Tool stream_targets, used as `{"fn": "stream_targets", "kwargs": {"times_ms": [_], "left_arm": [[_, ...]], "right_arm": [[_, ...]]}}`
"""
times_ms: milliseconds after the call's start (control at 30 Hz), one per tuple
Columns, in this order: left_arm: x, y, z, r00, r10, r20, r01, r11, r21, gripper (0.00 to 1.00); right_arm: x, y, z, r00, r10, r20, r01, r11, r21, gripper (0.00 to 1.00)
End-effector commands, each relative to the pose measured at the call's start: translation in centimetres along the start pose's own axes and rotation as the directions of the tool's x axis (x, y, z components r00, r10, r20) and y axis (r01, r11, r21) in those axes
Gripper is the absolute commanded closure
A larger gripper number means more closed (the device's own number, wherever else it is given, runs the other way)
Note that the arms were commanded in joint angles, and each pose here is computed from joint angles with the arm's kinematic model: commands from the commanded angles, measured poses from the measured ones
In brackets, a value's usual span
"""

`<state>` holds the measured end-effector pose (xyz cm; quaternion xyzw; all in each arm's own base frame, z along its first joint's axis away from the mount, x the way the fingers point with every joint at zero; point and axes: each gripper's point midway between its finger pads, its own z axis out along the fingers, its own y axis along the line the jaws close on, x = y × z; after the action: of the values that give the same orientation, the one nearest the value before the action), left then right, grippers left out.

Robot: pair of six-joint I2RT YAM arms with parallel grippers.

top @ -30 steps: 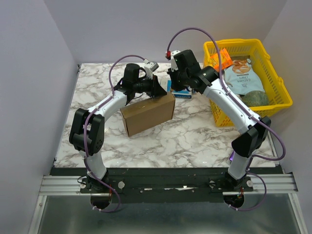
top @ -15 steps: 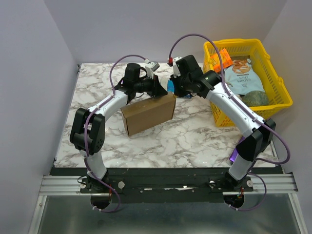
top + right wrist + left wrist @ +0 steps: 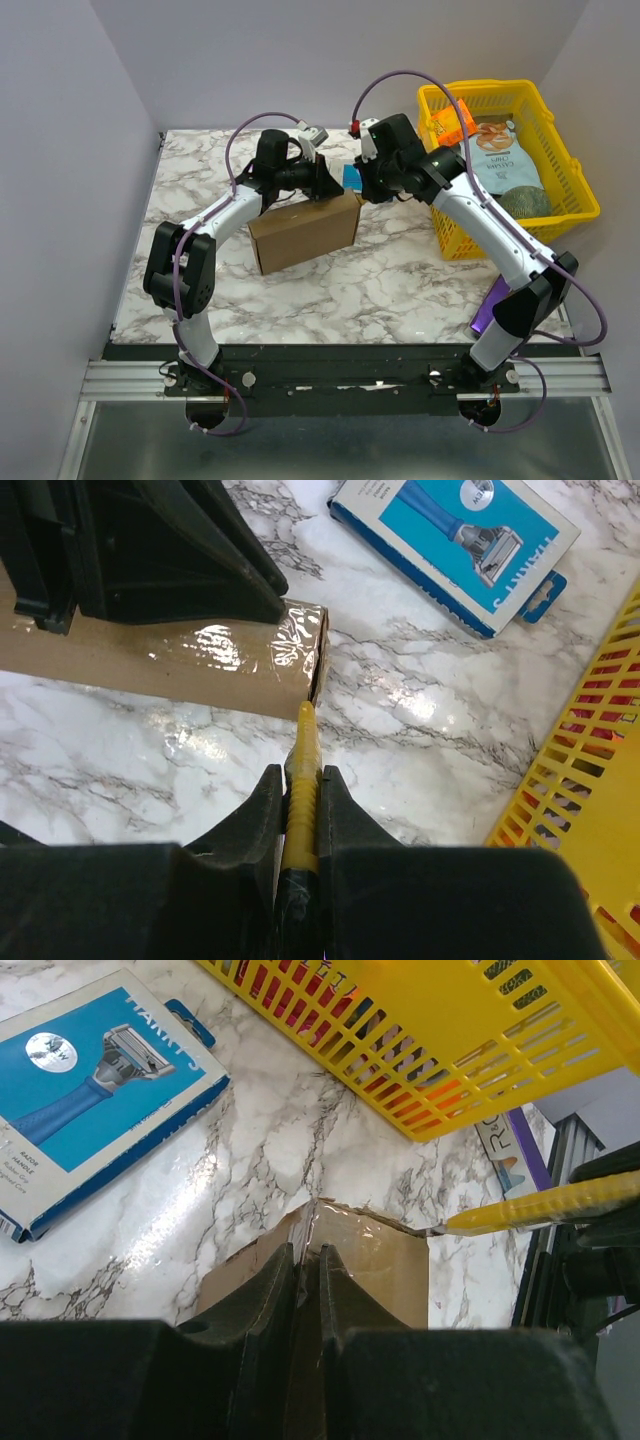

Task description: Unpack the express box

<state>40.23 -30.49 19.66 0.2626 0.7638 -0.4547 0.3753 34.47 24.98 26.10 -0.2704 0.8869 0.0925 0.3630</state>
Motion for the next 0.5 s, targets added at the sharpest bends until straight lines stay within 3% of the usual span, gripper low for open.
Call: {"fn": "stream_targets", "kwargs": {"times_ms": [0,133,267,400,467], "left_arm": [[11.6,5.0,0.1,0.941,-0.206,-0.269,0.15,0.965,-0.215,1.0],[10.9,4.5,0.4,0.946,-0.196,-0.258,0.149,0.971,-0.188,0.99],[6.8,1.5,0.3,0.972,-0.114,-0.204,0.11,0.993,-0.032,0.68],[1.7,-3.2,-1.9,0.992,0.074,-0.104,-0.057,0.986,0.155,0.54],[-0.5,-5.6,-3.4,0.979,0.2,-0.045,-0.187,0.959,0.213,0.5]], "right_arm": [[1.8,0.9,-4.9,0.999,-0.034,-0.042,0.032,0.998,-0.061,1.0],[2.1,0.1,-6.2,0.99,-0.134,-0.033,0.132,0.989,-0.062,1.0],[1.8,-0.6,-5.9,0.978,-0.206,0.004,0.205,0.972,-0.111,1.0],[-0.3,-2.2,-6.7,0.968,-0.194,0.158,0.227,0.946,-0.232,1.0],[-0.8,-1.0,-6.7,0.919,-0.269,0.29,0.357,0.879,-0.317,1.0]]}}
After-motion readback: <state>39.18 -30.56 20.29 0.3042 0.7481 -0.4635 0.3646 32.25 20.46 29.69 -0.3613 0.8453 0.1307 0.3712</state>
